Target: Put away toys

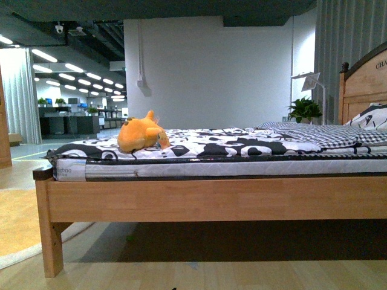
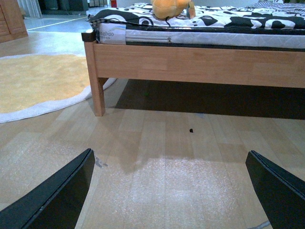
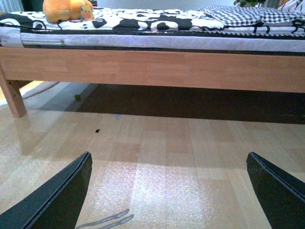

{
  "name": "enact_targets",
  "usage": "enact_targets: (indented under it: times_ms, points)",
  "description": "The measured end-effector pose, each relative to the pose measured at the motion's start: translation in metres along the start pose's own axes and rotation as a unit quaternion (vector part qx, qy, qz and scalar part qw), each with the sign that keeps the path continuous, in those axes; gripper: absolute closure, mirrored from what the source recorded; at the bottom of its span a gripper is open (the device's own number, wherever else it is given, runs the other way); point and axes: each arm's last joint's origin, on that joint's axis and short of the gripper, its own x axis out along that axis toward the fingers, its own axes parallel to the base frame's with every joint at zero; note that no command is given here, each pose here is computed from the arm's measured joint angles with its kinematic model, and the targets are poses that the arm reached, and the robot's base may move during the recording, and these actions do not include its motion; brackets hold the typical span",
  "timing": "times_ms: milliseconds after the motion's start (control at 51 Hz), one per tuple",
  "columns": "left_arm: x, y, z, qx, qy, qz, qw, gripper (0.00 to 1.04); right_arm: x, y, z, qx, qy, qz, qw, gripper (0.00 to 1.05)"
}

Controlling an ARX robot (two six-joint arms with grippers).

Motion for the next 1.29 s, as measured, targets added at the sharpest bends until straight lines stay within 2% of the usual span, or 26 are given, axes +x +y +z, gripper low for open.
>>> enact_targets:
  times_ms: [1293]
  points:
    - [0.0000,0.0000,0.0000,0.000,0.000,0.000,1.000,0.06,0.0000,0.0000,0.0000,0.000,0.000,0.000,1.000,0.06]
